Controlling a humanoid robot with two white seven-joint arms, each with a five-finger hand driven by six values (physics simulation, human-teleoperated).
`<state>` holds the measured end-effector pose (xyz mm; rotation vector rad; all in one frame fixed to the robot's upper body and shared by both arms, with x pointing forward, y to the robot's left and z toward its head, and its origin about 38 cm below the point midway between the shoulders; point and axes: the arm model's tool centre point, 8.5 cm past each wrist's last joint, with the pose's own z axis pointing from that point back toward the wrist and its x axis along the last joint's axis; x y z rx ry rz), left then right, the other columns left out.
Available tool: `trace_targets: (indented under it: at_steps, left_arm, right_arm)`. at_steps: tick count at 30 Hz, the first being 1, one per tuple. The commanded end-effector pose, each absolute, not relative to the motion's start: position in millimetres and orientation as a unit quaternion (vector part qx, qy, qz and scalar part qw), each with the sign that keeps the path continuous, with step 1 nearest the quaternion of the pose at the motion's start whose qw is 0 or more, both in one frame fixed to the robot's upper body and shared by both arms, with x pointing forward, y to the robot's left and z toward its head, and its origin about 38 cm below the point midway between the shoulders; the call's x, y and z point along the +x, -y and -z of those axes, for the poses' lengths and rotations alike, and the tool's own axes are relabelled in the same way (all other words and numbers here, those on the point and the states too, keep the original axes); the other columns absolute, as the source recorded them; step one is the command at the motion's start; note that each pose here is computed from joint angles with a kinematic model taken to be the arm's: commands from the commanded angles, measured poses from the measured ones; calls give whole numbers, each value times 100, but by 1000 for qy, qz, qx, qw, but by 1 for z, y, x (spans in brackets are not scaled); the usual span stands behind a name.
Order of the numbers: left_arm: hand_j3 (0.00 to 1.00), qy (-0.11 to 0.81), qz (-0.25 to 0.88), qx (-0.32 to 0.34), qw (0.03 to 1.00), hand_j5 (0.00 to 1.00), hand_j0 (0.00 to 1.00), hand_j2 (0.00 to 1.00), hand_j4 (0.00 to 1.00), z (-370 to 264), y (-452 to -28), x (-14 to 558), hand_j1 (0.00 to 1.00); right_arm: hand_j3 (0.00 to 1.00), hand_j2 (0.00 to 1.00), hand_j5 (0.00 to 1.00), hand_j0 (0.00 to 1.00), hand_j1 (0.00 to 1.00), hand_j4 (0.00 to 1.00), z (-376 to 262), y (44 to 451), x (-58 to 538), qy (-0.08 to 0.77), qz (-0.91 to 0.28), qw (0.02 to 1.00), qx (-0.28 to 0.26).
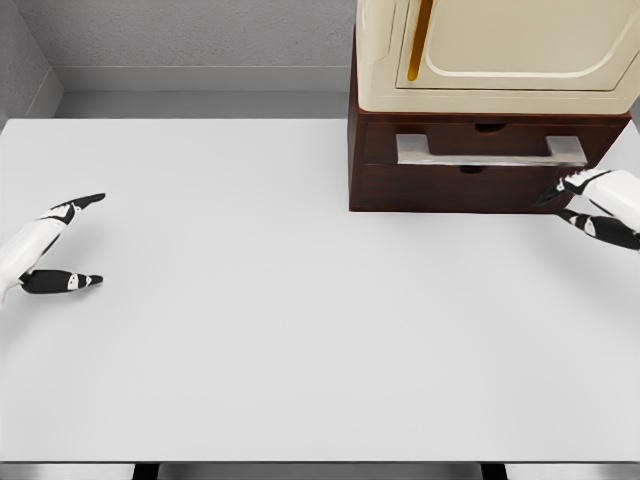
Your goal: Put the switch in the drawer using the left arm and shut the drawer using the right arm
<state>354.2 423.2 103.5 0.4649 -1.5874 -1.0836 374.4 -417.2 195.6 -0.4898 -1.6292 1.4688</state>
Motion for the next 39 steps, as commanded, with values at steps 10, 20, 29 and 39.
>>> trace_targets:
  at_steps: [10, 20, 29, 39]
  left_arm:
    - [100, 673, 455, 193, 550, 100, 100, 100, 100, -102, -420, 355, 100]
    - [100, 673, 455, 193, 550, 100, 100, 100, 100, -102, -419, 354, 100]
    - [100, 673, 454, 194, 550, 100, 100, 100, 100, -102, -420, 354, 100]
    - [100, 673, 454, 194, 550, 100, 100, 100, 100, -102, -420, 354, 100]
  right_arm:
    - [56, 56, 56, 56, 56, 56, -181, 413, 369, 646, -595, 442, -181]
    - [53, 53, 53, 53, 53, 53, -187, 423, 366, 634, -605, 443, -190]
    - [50, 50, 50, 50, 50, 50, -184, 427, 362, 625, -612, 447, -189]
    - [50, 50, 50, 50, 50, 50, -177, 425, 362, 624, -610, 452, -186]
